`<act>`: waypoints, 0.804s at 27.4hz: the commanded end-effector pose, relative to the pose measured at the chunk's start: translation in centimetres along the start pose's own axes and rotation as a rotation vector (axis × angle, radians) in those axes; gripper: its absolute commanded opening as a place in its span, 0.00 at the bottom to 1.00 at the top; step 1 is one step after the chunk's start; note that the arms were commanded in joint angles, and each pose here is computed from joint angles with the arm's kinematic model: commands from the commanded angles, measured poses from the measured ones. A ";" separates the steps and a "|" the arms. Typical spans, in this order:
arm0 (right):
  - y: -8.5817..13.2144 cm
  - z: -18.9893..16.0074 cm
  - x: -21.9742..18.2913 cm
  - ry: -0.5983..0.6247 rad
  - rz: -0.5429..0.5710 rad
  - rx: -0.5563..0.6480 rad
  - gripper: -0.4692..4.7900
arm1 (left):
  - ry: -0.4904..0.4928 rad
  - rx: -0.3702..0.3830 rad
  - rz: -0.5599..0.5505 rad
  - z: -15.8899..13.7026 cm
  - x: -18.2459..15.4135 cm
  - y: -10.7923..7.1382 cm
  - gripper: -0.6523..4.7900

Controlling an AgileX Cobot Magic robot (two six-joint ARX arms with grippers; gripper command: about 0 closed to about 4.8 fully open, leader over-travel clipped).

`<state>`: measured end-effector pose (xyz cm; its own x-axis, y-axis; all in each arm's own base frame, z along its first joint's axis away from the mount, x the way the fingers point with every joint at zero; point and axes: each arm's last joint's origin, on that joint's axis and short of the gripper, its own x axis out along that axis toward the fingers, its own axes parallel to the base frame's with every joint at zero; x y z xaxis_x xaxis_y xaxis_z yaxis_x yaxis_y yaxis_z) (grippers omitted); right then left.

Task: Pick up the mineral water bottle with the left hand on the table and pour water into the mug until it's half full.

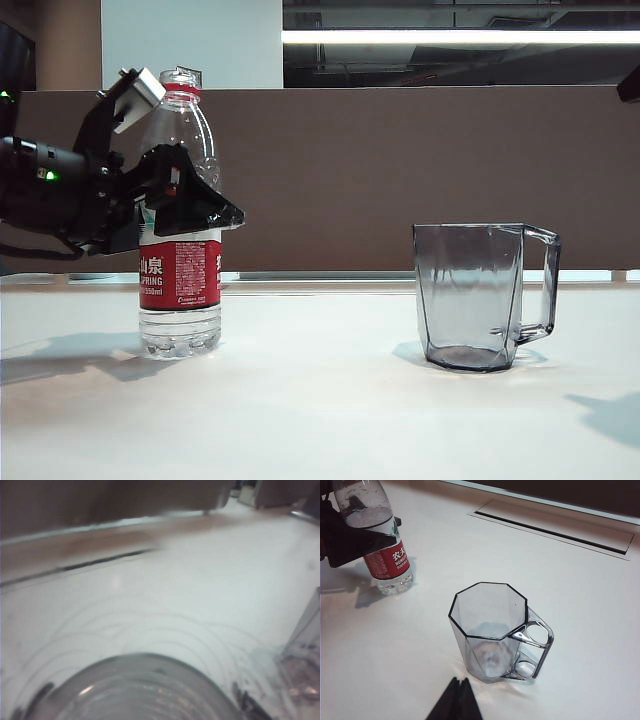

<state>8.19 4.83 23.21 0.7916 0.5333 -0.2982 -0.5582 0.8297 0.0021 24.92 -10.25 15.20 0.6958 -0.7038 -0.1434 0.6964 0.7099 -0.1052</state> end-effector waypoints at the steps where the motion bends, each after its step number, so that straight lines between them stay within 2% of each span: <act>1: 0.0 0.4 -0.2 -0.021 0.000 0.000 0.08 | -0.006 0.007 -0.002 0.0 0.1 0.0 1.00; 19: 0.0 0.4 -0.1 -0.021 0.000 -0.001 0.08 | 0.000 0.004 -0.009 -0.1 0.1 0.0 0.99; 21: 0.0 0.4 -0.1 -0.021 0.000 -0.001 0.08 | 0.000 0.004 -0.009 -0.1 0.1 0.0 0.91; 22: 0.0 0.4 -0.1 -0.021 0.000 -0.001 0.08 | -0.001 0.004 -0.009 -0.1 0.1 0.0 0.79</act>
<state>8.19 4.83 23.19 0.7911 0.5330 -0.3000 -0.5582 0.8297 0.0022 24.95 -10.27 14.89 0.6928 -0.7042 -0.1551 0.6962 0.7093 -0.1107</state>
